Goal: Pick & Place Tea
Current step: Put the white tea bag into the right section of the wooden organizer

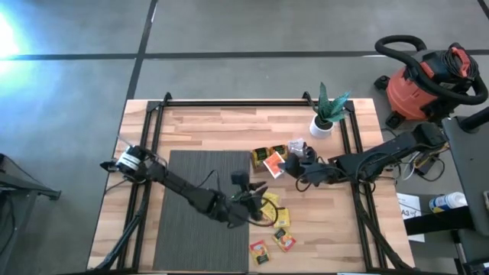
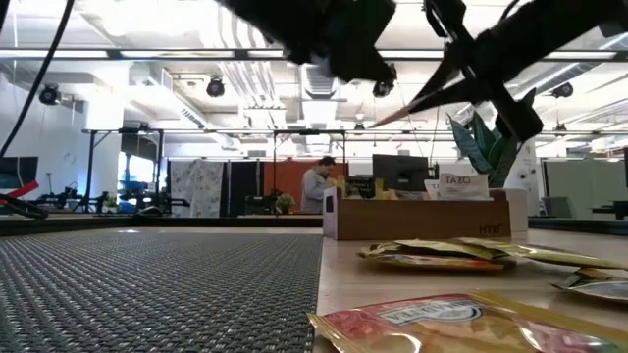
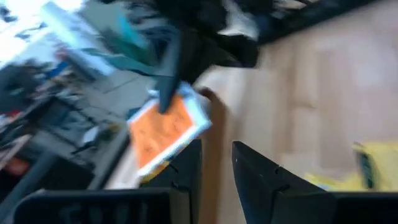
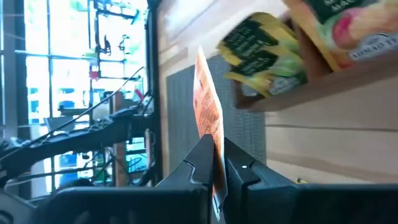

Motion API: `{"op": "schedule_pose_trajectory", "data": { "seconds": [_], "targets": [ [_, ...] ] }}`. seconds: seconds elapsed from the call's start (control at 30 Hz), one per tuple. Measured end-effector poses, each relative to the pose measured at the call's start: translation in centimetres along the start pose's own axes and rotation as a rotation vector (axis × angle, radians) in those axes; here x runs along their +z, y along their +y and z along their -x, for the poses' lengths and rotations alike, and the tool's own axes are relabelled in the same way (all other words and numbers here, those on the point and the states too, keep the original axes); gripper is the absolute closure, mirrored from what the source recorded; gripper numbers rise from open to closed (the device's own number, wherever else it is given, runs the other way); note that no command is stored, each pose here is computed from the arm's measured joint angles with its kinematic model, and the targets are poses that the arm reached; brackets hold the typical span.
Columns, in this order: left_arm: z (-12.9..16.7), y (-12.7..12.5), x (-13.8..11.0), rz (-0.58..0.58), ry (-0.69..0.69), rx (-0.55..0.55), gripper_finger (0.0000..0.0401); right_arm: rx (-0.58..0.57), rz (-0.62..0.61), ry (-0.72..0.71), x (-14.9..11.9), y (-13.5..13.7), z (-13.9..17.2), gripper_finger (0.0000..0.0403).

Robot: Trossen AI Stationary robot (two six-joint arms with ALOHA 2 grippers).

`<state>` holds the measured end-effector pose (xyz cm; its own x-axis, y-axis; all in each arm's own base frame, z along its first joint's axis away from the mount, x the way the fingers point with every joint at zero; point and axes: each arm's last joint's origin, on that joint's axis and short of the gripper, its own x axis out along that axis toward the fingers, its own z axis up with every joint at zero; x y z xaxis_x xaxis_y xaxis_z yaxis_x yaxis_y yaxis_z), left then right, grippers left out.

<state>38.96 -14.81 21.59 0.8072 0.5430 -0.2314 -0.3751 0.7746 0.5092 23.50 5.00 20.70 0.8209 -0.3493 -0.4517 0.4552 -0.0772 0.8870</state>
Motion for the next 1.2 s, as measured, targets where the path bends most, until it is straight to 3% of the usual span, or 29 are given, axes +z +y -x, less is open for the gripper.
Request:
{"op": "schedule_pose_trajectory", "data": {
  "seconds": [0.1, 0.23, 0.4, 0.77, 1.2],
  "targets": [
    [-0.2, 0.5, 1.1, 0.023, -0.025, 0.05, 0.0313, 0.01, -0.003, 0.0, -0.2, 0.7, 0.0, 0.0394],
    [-0.9, 1.4, 2.1, -0.046, -0.025, 0.096, 0.0309, 0.018, -0.063, 0.014, -0.5, 1.4, -0.2, 0.0394],
    [-1.4, 1.7, 1.9, -0.111, -0.009, 0.107, 0.0309, 0.035, -0.097, 0.015, -0.5, 2.1, -0.1, 0.0394],
    [-1.4, 1.7, 1.7, -0.134, -0.002, 0.111, 0.0309, 0.07, -0.127, -0.009, -0.1, 3.4, 0.0, 0.0394],
    [-2.5, 2.8, 1.4, -0.139, 0.04, 0.191, 0.0309, 0.092, -0.129, 0.007, -0.2, 4.4, 0.2, 0.0394]
  ]
}}
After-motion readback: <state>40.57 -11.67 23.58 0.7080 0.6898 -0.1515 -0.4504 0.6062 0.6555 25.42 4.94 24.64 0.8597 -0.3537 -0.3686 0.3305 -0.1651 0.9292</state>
